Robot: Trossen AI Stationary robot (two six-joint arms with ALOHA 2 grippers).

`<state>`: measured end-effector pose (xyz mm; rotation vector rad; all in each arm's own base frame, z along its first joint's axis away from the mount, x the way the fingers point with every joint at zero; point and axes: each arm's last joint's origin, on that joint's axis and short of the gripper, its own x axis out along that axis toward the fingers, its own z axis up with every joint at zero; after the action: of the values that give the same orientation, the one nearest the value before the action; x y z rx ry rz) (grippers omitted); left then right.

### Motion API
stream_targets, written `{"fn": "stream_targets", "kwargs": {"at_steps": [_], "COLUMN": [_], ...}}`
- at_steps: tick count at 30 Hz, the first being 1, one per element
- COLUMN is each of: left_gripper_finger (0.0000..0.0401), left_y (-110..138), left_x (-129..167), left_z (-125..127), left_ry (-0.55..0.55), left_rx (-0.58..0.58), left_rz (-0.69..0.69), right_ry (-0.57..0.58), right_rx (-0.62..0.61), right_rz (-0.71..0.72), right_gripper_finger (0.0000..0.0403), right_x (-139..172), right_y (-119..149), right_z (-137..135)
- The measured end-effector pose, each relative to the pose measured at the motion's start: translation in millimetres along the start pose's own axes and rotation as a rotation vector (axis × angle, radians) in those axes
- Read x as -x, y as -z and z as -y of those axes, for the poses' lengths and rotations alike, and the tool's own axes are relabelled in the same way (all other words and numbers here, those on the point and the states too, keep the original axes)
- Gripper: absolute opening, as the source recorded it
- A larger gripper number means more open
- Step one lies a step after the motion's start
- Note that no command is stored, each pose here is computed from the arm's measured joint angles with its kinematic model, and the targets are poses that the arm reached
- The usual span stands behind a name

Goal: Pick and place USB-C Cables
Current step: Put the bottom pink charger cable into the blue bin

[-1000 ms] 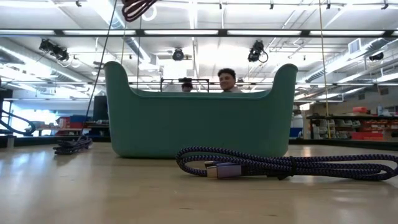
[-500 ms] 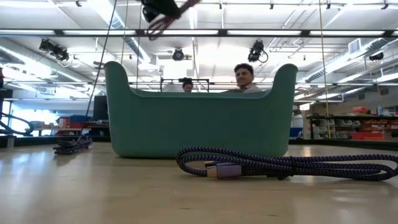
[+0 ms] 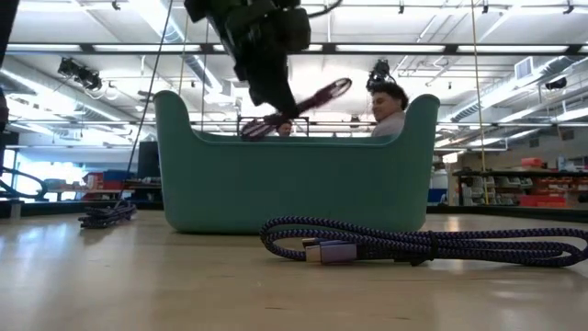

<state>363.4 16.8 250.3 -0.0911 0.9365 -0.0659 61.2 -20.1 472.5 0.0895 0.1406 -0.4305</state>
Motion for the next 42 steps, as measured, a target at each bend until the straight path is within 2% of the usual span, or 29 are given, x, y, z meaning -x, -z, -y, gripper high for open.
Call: {"fn": "stream_targets", "kwargs": {"at_steps": [10,20,28,42], "left_gripper_finger": [0.0017,0.0017,0.0017,0.0017], "left_y": [9,25,25,24], "left_x": [-38,-81,-83,-83], "left_z": [16,9,17,21], "left_ry": [0.017,-0.017,-0.059,-0.056], "left_rx": [-0.025,-0.020,-0.054,-0.079], "left_rz": [-0.085,-0.196,-0.182,-0.177], "right_ry": [0.016,0.023,0.023,0.023], "right_rx": [0.001,0.002,0.002,0.003], "right_rz": [-0.001,-0.005,-0.006,-0.009], "right_gripper_finger": [0.0000,0.0000,0.0000,0.0000], "right_x": [0,0,0,0], "right_y": [0,1,1,1], "right_z": [0,1,1,1]}}
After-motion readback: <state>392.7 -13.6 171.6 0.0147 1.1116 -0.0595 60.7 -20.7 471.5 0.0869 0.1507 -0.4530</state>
